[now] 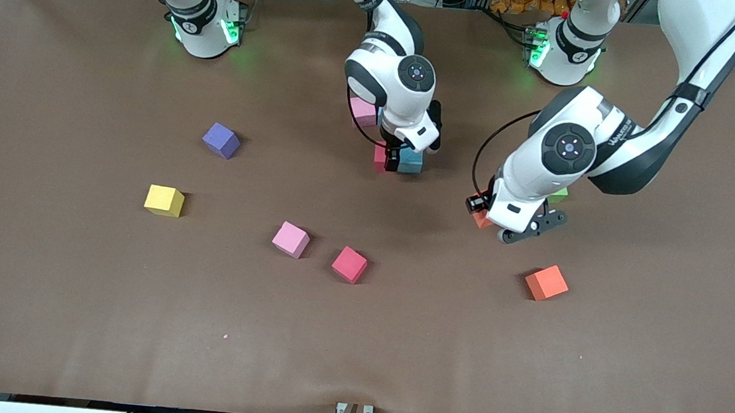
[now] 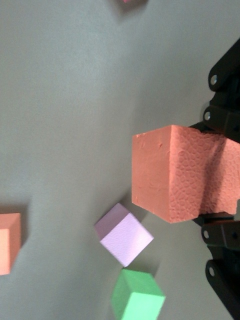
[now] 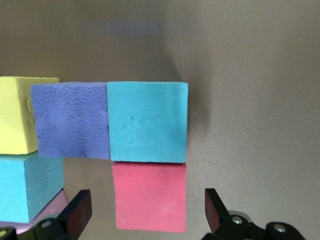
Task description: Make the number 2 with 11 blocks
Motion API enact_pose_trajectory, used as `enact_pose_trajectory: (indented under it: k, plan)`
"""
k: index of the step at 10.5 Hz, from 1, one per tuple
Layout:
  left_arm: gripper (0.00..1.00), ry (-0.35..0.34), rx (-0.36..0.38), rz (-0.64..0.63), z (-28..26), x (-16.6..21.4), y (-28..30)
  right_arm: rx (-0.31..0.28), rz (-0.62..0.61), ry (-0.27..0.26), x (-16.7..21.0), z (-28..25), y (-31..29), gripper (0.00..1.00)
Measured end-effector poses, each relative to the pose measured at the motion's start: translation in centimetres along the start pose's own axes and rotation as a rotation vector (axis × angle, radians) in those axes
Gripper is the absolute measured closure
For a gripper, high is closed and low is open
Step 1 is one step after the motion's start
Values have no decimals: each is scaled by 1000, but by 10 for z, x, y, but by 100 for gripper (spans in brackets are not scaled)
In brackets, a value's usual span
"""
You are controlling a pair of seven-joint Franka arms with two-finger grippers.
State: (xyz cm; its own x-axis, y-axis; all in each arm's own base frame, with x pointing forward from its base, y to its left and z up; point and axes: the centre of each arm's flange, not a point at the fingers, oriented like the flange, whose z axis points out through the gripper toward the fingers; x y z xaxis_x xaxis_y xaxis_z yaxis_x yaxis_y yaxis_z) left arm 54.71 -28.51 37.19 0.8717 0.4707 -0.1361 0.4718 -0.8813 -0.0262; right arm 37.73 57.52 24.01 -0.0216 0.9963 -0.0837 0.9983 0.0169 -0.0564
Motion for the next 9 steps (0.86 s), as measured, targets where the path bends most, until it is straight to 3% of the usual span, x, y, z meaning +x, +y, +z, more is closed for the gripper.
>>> enact_pose_trajectory:
  k: [2,5,9]
  plan:
    - [44,-7,-5,-91,-1,-6,4,9,44,-8,-18,-12,20,0]
    - [44,-9,-10,-225,-3,-25,16,28,183,8,-79,-34,86,0]
    - [44,-37,-58,-493,14,-97,66,48,373,21,-178,-32,170,0]
